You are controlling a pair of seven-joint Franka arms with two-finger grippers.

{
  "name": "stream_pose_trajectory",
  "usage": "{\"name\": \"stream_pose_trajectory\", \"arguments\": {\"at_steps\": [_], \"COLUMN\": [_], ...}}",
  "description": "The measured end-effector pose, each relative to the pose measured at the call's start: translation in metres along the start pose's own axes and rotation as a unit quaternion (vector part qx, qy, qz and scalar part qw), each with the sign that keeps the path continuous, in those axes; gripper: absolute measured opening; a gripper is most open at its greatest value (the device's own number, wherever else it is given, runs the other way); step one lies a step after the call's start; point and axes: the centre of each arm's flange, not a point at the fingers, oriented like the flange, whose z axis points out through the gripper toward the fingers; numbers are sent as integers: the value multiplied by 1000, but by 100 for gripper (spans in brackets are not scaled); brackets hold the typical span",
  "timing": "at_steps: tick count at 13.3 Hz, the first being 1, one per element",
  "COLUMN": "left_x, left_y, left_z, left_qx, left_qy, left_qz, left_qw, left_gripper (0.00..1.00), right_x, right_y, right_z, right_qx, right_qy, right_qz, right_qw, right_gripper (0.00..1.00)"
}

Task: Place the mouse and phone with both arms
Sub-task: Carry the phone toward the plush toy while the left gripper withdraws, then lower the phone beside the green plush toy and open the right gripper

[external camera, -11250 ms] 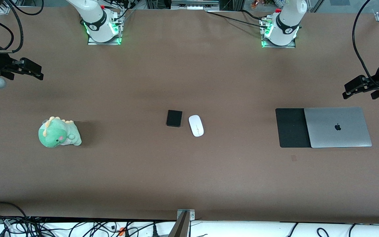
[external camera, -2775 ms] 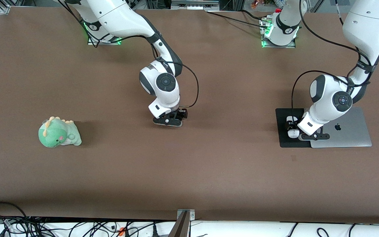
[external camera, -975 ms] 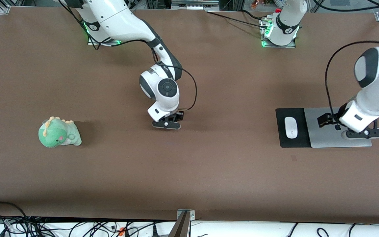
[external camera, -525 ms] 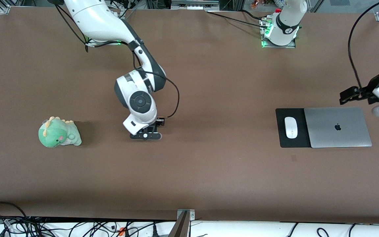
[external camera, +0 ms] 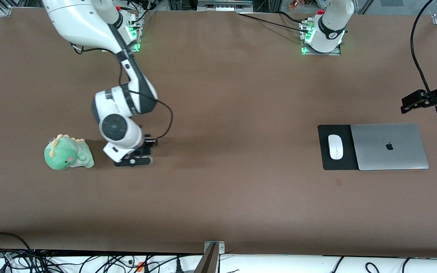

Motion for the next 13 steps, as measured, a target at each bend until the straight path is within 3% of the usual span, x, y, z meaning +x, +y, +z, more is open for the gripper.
{"name": "stream_pose_trajectory", "arguments": {"at_steps": [5, 9, 13], "left_x": [-3, -5, -11], "left_y": [1, 4, 4], "left_z": [-1, -1, -8], "left_qx": [-18, -24, -22], "left_qy": [-7, -10, -6], "left_qz": [-3, -11, -13], "left_qw": [1000, 1000, 1000], "left_gripper": [100, 100, 100], "right_x": [-21, -44, -52], "right_y": [98, 130, 127], "right_z": [41, 84, 94], "right_qx": [22, 29, 40], "right_qy": [53, 97, 105], "right_qz": [23, 31, 40], "right_qw": [998, 994, 993], "right_gripper": [80, 80, 80]}}
